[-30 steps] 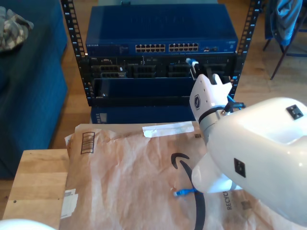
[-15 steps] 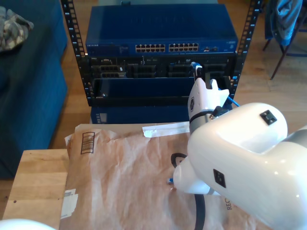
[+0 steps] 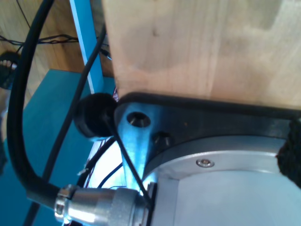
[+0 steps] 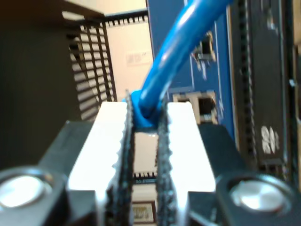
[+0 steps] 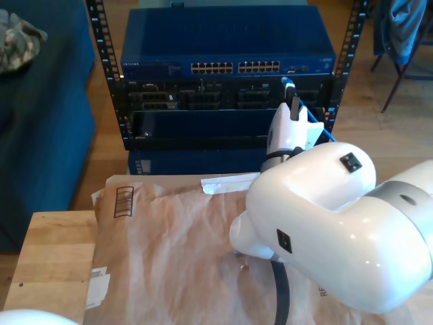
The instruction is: Grab the cable and plug it in
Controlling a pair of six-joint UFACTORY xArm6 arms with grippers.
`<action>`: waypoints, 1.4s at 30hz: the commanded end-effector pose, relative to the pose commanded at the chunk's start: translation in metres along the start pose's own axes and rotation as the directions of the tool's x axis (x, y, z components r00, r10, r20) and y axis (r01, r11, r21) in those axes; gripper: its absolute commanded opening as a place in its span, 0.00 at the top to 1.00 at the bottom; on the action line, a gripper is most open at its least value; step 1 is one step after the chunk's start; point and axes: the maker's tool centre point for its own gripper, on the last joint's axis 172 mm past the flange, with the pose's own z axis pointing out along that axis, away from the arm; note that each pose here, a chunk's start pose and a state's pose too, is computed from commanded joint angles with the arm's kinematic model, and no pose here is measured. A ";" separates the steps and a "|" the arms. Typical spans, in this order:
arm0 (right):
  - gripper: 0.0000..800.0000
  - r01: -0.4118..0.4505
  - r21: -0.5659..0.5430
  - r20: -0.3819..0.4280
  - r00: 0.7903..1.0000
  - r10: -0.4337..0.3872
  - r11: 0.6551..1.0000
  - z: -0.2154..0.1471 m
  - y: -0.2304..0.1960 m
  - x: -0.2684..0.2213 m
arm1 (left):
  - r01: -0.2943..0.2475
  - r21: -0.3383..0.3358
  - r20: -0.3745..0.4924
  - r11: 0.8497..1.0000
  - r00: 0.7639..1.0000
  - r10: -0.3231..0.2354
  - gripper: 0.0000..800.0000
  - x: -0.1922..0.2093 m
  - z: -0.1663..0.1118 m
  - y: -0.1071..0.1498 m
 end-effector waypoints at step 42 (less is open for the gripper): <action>1.00 0.030 0.013 -0.102 0.994 -0.028 0.999 0.025 0.004 -0.015 | 0.000 0.000 0.000 1.000 1.000 0.000 0.00 0.000 0.000 0.000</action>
